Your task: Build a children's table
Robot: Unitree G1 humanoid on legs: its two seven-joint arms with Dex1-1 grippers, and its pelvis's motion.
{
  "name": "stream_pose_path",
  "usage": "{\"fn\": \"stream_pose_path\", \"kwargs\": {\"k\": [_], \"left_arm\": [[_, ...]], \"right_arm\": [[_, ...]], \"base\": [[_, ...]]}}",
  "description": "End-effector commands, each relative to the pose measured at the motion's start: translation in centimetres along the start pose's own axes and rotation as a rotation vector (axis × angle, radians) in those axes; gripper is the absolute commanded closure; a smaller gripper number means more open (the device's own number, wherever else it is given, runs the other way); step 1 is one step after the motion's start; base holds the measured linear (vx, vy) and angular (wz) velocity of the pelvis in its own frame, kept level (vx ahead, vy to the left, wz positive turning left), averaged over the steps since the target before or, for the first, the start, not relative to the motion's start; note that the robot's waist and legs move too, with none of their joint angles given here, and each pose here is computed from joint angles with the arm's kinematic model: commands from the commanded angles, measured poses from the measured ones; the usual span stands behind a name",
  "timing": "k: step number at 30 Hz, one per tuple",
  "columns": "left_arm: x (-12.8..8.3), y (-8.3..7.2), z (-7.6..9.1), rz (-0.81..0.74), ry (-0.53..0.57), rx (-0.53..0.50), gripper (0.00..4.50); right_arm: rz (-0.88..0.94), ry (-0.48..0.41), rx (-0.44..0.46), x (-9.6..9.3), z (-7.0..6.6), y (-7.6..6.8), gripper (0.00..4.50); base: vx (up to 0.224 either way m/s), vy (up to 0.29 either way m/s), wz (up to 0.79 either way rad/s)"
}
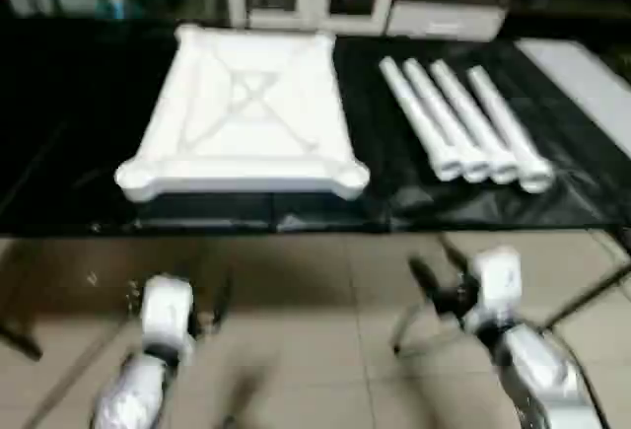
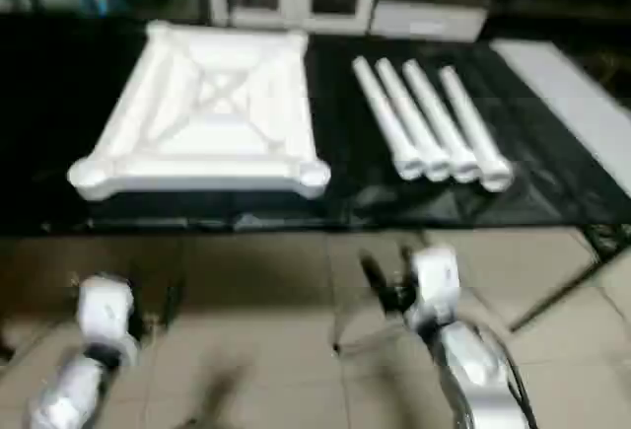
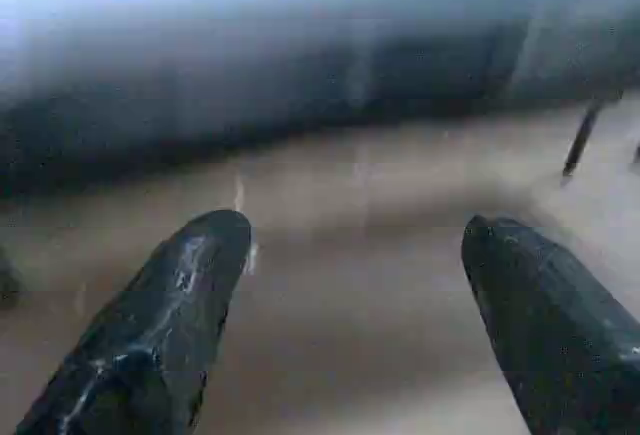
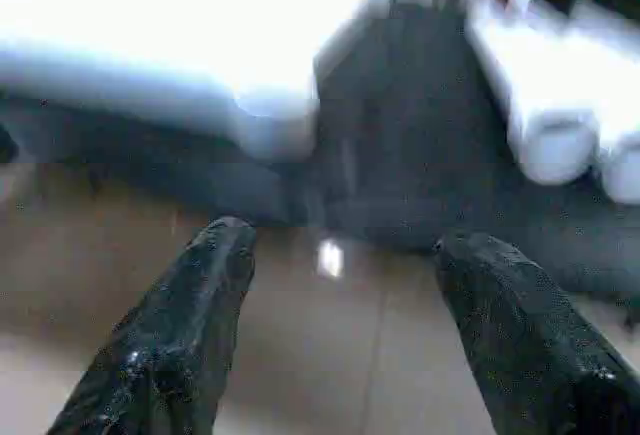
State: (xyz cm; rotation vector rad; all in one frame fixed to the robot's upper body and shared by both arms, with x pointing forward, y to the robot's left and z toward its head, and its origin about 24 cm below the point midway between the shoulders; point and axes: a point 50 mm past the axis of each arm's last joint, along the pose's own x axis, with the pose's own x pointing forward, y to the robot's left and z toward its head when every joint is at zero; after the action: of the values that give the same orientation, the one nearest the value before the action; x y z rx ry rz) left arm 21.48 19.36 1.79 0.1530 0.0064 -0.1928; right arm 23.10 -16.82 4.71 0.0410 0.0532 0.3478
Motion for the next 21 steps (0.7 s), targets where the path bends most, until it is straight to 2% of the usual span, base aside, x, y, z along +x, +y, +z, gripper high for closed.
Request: {"fn": "stream_pose_path", "kwargs": {"k": [1, 4, 5, 6, 8, 11, 12, 15, 18, 21], "left_arm": [[0.9, -0.5, 3.2, 0.019, -0.083, -0.012, 0.57], [1.9, -0.4, 4.6, 0.079, -0.074, -0.074, 0.57], [1.9, -0.4, 4.6, 0.083, -0.071, -0.078, 0.31], [2.2, -0.4, 5.0, 0.090, -0.068, -0.101, 0.24], [3.4, -0.5, 7.6, 0.138, -0.127, -0.130, 0.19], [3.7, -0.4, 8.6, 0.164, -0.139, -0.100, 0.00], [4.2, -0.4, 9.0, 0.200, -0.144, -0.038, 0.00], [4.4, -0.1, 8.8, 0.256, -0.116, -0.001, 0.00], [4.5, -0.4, 8.3, 0.229, -0.048, -0.044, 0.00], [4.9, -1.4, 9.1, 0.196, -0.037, -0.064, 0.00]], "right_arm": [[-0.017, -0.112, 0.068, 0.5, 3.1, 0.2, 0.97], [-0.057, -0.115, 0.030, 1.4, 4.7, 0.0, 0.85], [-0.060, -0.113, 0.023, 1.5, 4.7, 0.0, 0.68], [-0.089, -0.110, 0.012, 1.9, 5.3, -0.2, 0.56], [-0.113, -0.121, -0.022, 3.2, 7.1, 0.2, 0.43], [-0.127, -0.106, -0.047, 3.7, 7.5, 0.4, 0.13], [-0.179, -0.095, -0.015, 4.2, 7.4, 0.1, 0.04], [-0.179, -0.068, 0.008, 4.7, 7.0, 0.1, 0.04], [-0.199, -0.056, -0.019, 5.3, 7.2, 0.0, 0.04], [-0.204, -0.048, -0.040, 6.0, 7.5, -0.3, 0.04]], "base": [[0.000, 0.000, 0.00], [-0.080, 0.050, -0.07], [0.000, 0.000, 0.00], [0.000, 0.000, 0.00], [0.000, 0.000, 0.00], [0.000, 0.000, 0.00], [0.000, 0.000, 0.00], [0.000, 0.000, 0.00], [0.000, 0.000, 0.00], [0.000, 0.000, 0.00]]}}
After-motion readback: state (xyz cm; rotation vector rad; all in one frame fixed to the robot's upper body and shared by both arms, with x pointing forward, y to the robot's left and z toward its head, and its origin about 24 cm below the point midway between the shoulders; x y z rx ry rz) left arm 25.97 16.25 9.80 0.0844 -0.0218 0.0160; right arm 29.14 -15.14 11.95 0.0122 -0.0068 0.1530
